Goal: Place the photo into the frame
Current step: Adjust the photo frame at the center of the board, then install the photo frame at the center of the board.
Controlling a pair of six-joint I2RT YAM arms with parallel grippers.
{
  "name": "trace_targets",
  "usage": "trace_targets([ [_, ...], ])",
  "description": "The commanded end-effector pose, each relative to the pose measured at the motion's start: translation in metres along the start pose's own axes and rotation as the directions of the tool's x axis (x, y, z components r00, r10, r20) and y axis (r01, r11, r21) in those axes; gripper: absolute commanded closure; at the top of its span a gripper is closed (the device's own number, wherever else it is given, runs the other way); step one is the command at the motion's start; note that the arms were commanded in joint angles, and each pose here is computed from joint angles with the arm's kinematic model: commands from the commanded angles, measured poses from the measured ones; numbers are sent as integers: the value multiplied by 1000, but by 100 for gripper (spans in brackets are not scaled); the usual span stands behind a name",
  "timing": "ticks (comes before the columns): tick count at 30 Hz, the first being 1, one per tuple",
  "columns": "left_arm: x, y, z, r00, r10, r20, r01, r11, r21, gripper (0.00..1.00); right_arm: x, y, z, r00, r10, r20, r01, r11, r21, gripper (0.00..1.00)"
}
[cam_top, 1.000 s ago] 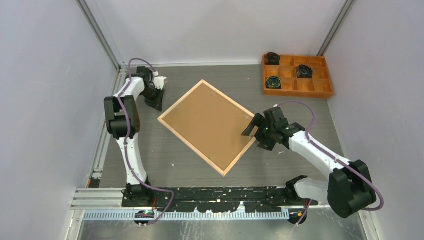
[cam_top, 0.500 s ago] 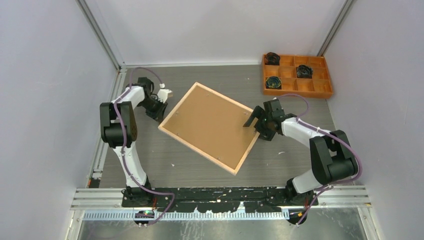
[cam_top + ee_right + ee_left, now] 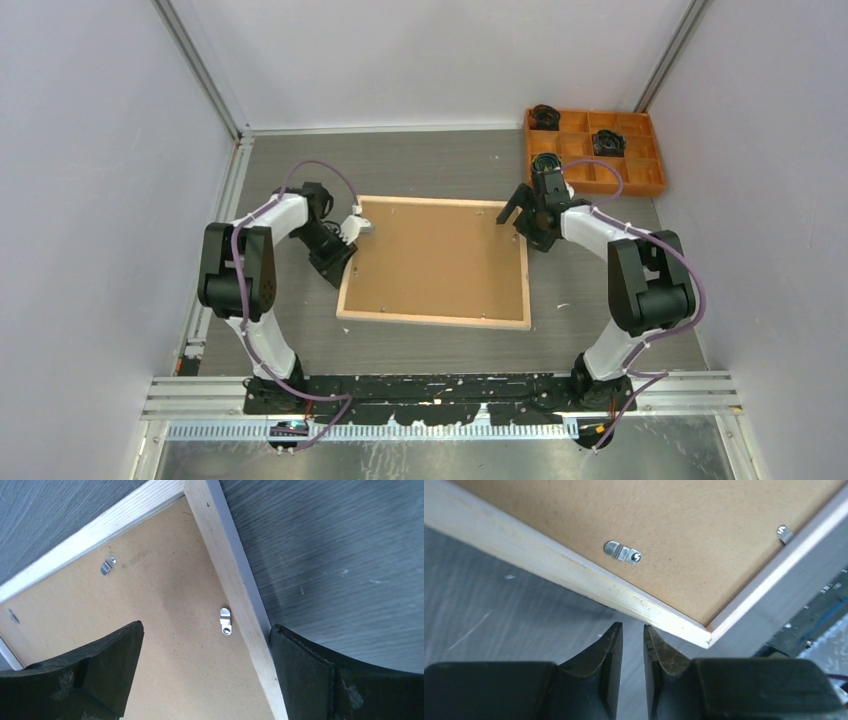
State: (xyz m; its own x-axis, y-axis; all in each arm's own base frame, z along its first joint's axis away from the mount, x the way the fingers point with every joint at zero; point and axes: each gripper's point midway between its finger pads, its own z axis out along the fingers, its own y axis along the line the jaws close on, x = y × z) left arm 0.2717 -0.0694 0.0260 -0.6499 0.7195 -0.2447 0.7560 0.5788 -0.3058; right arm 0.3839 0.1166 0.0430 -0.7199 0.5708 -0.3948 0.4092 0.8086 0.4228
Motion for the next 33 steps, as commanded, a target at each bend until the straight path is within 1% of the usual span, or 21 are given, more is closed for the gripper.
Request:
trace_targets([
  [1,-18,-30,-17,994,33,100,-42,995,94,75,-31,31,-45,993,5,121,3,998,-67,0],
  [2,-17,-25,-21,994,15,109,-26,995,96,75,-35,35,-53,990,9,141,3,997,-83,0],
  [4,-26,-16,-33,986,-36,161,17,993,115,75,-37,48,-67,987,14,158,8,991,-135,0],
  [6,-36,-8,-42,975,-102,197,73,987,146,70,-27,70,-77,992,-7,125,33,977,-208,1],
  [9,-44,6,-42,953,-202,225,159,968,194,60,5,116,-86,995,-83,64,100,934,-344,4],
  [12,-50,14,-33,943,-252,219,204,954,220,59,50,157,-85,986,-169,6,153,878,-454,9],
  [15,-51,20,-21,935,-305,182,253,931,263,64,95,189,-75,969,-247,-31,195,830,-522,18],
  [20,-55,23,-18,931,-314,185,256,924,283,71,155,238,-65,943,-323,-82,205,757,-621,26],
  [26,-53,25,-13,932,-316,177,259,923,285,78,205,275,-37,916,-367,-162,173,727,-665,32],
  [31,-50,26,-6,932,-321,166,265,919,290,80,229,289,-14,899,-380,-218,145,727,-671,36],
  [33,-48,26,-5,934,-319,162,265,921,286,81,235,293,-12,893,-386,-230,137,722,-678,37],
])
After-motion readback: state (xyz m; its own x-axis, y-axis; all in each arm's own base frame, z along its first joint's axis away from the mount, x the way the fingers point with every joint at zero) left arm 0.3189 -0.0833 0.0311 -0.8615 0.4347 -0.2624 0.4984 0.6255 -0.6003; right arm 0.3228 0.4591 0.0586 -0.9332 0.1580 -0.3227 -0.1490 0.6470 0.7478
